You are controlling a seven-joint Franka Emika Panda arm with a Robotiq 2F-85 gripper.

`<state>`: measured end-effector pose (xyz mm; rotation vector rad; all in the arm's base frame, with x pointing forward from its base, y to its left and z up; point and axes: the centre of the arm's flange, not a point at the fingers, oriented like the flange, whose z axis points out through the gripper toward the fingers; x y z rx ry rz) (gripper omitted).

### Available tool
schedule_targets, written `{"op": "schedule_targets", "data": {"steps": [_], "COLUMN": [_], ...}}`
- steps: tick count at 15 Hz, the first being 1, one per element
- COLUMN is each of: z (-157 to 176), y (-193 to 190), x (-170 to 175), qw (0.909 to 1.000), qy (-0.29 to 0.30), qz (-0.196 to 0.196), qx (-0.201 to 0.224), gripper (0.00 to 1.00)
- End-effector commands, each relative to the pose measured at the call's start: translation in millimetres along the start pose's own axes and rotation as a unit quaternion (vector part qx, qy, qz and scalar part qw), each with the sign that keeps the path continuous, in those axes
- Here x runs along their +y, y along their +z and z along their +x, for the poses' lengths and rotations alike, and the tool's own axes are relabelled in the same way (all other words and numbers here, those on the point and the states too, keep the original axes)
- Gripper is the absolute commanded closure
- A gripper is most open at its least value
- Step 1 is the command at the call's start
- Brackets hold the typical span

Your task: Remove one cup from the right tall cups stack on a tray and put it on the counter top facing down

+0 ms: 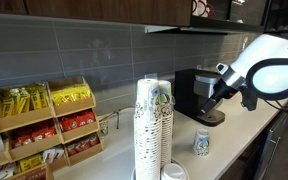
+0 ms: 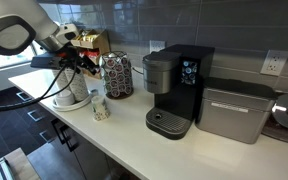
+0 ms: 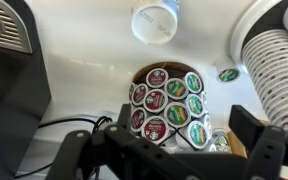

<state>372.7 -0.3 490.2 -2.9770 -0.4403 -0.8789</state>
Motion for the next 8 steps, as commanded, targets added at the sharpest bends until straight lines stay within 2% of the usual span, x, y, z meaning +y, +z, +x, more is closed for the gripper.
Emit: {"op": "schedule_targets", "data": {"steps": [1,4,5,8], "z": [-4.2,-5.4,-0.6,-0.4], "y": [-30.2,-42.1,-30.7,-33.9], "x": [-9.4,-11.1,-9.1,-9.6], "qw": [0.9995,0.9991,0.9996,0.9996], "qy": [0.007,-0.008,-0.003,-0.003], "qz": [0.02,0.031,0.018,0.019], "qx": [-0.022,-0.029,-0.022,-0.02], "gripper": [0.0,0.0,0.0,0.0]}}
